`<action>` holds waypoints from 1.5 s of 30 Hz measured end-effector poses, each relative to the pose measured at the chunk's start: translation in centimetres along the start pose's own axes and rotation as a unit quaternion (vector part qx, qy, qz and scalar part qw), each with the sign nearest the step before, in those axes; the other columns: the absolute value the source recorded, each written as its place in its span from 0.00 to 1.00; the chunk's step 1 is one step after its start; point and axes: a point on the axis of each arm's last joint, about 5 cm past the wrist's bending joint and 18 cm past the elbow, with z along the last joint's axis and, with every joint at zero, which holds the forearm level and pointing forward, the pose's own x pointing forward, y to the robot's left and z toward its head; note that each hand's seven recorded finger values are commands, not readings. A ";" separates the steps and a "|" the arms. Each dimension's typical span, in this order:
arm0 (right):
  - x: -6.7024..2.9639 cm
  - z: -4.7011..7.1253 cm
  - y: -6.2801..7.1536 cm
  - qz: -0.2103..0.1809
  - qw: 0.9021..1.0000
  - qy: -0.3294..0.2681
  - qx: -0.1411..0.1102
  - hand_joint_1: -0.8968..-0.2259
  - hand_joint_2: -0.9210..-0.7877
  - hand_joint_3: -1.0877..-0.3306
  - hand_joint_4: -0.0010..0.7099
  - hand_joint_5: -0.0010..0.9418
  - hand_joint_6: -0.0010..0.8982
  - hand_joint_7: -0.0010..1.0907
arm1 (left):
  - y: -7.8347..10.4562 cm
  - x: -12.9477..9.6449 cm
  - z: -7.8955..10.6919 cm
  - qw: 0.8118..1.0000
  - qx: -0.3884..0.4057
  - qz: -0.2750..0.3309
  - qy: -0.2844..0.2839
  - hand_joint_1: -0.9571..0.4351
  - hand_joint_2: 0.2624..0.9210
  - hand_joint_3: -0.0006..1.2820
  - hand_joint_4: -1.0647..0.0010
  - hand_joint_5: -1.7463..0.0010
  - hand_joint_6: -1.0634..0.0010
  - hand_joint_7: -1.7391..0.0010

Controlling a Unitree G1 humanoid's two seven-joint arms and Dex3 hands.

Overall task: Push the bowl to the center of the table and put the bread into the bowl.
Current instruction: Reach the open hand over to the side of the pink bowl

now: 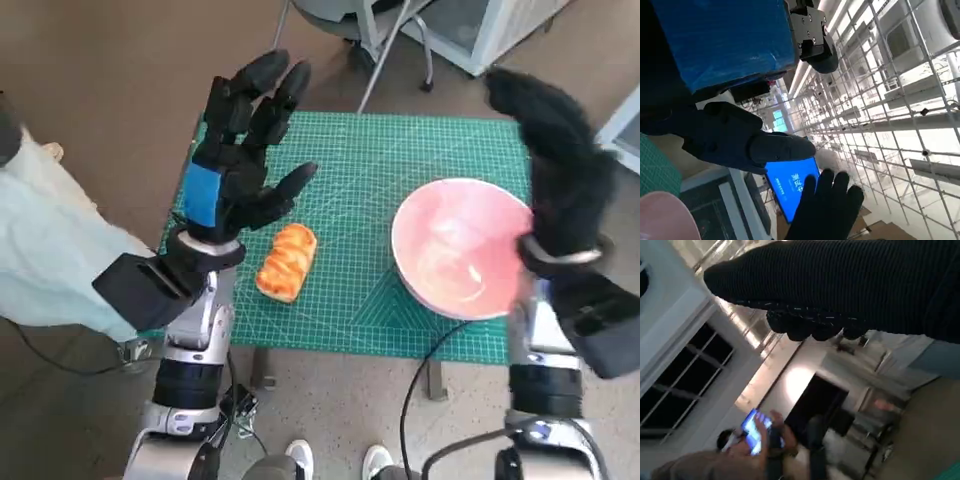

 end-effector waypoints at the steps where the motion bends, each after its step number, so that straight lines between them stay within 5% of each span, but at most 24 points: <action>1: -0.35 0.0 -0.5 -0.011 1.000 0.002 -0.010 0.56 0.00 0.42 0.45 0.00 0.00 0.69 | 0.0 0.0 0.0 1.000 0.000 0.000 -0.001 0.38 1.00 0.20 0.73 1.00 1.00 0.57; 5: -1.66 -0.2 -1.7 -0.048 0.998 0.013 -0.049 0.58 0.00 0.38 0.43 0.00 0.00 0.68 | 0.1 -0.1 0.0 1.000 -0.001 0.000 -0.003 0.37 1.00 0.20 0.72 1.00 0.99 0.59; 11: -4.95 -1.1 -3.2 -0.113 0.987 0.064 -0.093 0.61 0.00 0.35 0.41 0.00 0.00 0.67 | 0.2 -0.4 -0.1 1.000 -0.005 0.002 -0.006 0.37 1.00 0.20 0.72 1.00 0.97 0.61; 17: -8.45 -2.2 -3.5 -0.160 0.972 0.135 -0.108 0.62 0.00 0.32 0.40 0.00 0.00 0.65 | 0.3 -0.7 -0.5 1.000 -0.007 0.004 0.003 0.37 1.00 0.20 0.73 1.00 0.95 0.63; 23: -11.48 -3.1 -2.8 -0.191 0.951 0.220 -0.104 0.60 0.00 0.31 0.37 0.01 0.06 0.52 | 0.3 -0.8 -0.7 1.000 -0.008 0.007 0.008 0.37 1.00 0.20 0.74 1.00 0.94 0.63; 33: -13.69 -4.4 -0.4 -0.234 0.919 0.315 -0.038 0.62 0.00 0.31 0.37 0.01 0.14 0.45 | 0.5 -0.9 -0.6 1.000 -0.005 0.010 0.008 0.36 1.00 0.20 0.73 1.00 0.93 0.64; 45: -12.31 -6.0 2.5 -0.283 0.887 0.355 0.088 0.70 0.00 0.30 0.42 0.02 0.20 0.51 | 1.1 -1.4 -0.4 1.000 0.005 0.012 0.012 0.35 1.00 0.19 0.73 1.00 0.90 0.69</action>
